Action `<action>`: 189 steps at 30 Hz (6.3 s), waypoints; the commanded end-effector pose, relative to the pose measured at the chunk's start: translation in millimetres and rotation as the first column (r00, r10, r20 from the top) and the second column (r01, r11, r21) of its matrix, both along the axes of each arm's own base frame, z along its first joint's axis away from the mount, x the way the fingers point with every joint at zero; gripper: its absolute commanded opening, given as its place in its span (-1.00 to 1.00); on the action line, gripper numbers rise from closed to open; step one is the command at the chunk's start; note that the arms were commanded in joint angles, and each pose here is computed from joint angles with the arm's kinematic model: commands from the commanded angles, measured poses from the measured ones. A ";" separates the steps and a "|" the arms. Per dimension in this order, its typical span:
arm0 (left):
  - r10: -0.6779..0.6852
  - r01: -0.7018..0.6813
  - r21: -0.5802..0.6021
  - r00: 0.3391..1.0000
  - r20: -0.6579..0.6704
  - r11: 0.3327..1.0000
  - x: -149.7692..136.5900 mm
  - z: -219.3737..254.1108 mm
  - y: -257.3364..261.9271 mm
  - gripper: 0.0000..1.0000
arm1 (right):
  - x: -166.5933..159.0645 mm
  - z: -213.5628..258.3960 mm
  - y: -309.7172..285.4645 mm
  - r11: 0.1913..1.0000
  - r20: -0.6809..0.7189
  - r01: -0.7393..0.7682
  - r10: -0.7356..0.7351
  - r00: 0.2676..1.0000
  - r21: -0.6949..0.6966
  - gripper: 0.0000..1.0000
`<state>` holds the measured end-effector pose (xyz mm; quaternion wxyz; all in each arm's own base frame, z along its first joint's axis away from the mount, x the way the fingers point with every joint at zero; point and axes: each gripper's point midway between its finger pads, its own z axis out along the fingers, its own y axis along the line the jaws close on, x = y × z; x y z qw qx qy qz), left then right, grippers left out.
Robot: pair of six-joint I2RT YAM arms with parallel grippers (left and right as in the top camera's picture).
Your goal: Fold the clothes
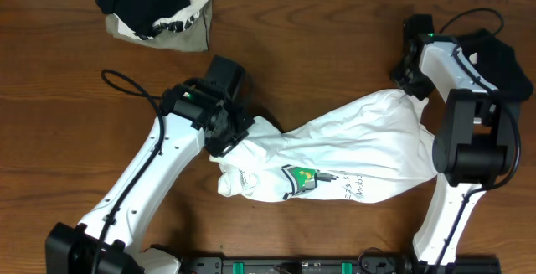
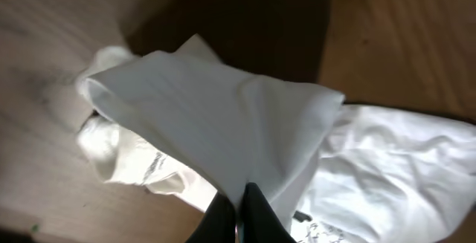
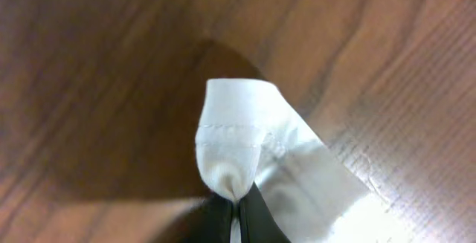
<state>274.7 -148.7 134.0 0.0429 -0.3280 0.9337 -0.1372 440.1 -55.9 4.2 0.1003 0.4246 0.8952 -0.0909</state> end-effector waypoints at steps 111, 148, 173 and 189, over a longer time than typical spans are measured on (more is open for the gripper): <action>-0.215 0.129 -0.315 0.942 -0.256 0.940 -42.6 -97.1 -110.6 -0.24 | -139.6 331.2 30.7 0.974 0.431 -0.225 0.215 0.876 -0.027 -0.97; -0.206 0.183 -0.184 0.972 -0.114 0.966 -33.8 -58.4 -68.4 0.37 | -138.2 332.3 30.2 0.975 0.438 -0.220 0.210 0.874 -0.028 -0.97; -0.193 0.161 -0.174 0.962 -0.191 0.972 -28.0 -97.3 -73.8 -0.74 | -139.2 331.5 30.0 0.973 0.430 -0.229 0.221 0.875 -0.034 -0.97; -0.211 0.234 -0.164 0.967 0.144 0.958 -16.4 5.9 -57.5 -0.88 | -135.2 335.0 28.4 0.974 0.449 -0.223 0.219 0.867 -0.045 -0.97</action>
